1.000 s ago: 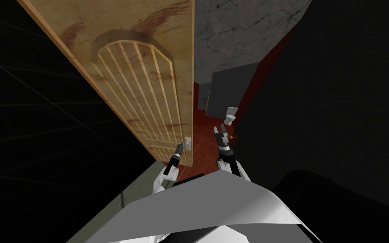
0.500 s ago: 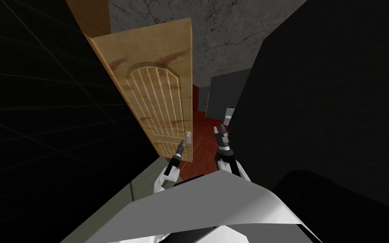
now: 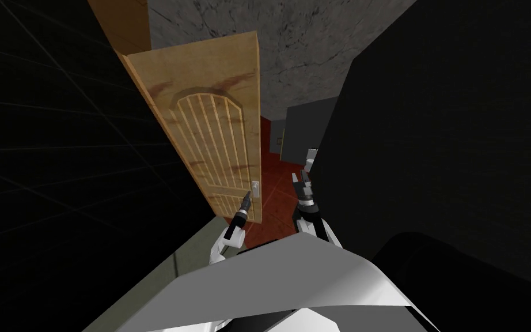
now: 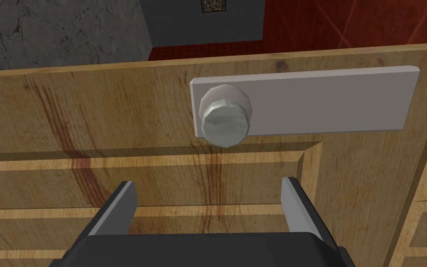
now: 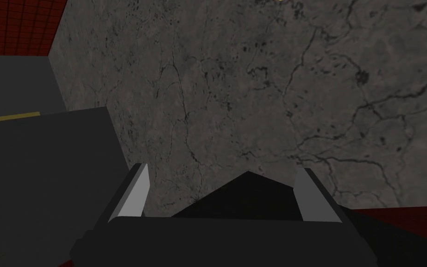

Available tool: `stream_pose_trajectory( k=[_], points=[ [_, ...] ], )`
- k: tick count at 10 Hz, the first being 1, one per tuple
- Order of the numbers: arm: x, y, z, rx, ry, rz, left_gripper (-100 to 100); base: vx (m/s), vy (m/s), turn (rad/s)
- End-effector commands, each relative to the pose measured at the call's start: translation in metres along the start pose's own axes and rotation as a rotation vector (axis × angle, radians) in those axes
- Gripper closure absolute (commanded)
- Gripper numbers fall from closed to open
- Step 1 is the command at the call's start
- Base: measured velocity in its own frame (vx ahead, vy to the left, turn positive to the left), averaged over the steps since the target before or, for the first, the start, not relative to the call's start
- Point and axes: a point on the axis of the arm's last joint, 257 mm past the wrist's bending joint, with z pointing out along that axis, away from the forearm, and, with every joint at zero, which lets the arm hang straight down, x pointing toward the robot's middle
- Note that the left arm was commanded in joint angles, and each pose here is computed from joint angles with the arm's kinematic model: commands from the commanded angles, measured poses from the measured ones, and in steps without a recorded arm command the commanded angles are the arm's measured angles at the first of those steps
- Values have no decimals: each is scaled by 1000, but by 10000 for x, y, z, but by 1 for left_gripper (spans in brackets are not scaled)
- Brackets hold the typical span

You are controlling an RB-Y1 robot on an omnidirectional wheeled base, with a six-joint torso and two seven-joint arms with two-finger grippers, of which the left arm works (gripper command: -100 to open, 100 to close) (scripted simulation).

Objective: Push the door open

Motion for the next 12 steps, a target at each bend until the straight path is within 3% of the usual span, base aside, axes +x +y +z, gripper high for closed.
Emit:
stream_pose_trajectory(
  k=[1, 6, 7, 12],
  points=[
    [-22, -3, 19, 3, -4, 3, -100, 205, -87, -26],
    [-34, -30, 73, 11, -14, -3, -100, 184, -67, -24],
    [-34, -30, 73, 11, -14, -3, 100, -9, 4, 9],
    [-34, -30, 73, 11, -14, -3, 100, -17, 6, -1]
  ],
)
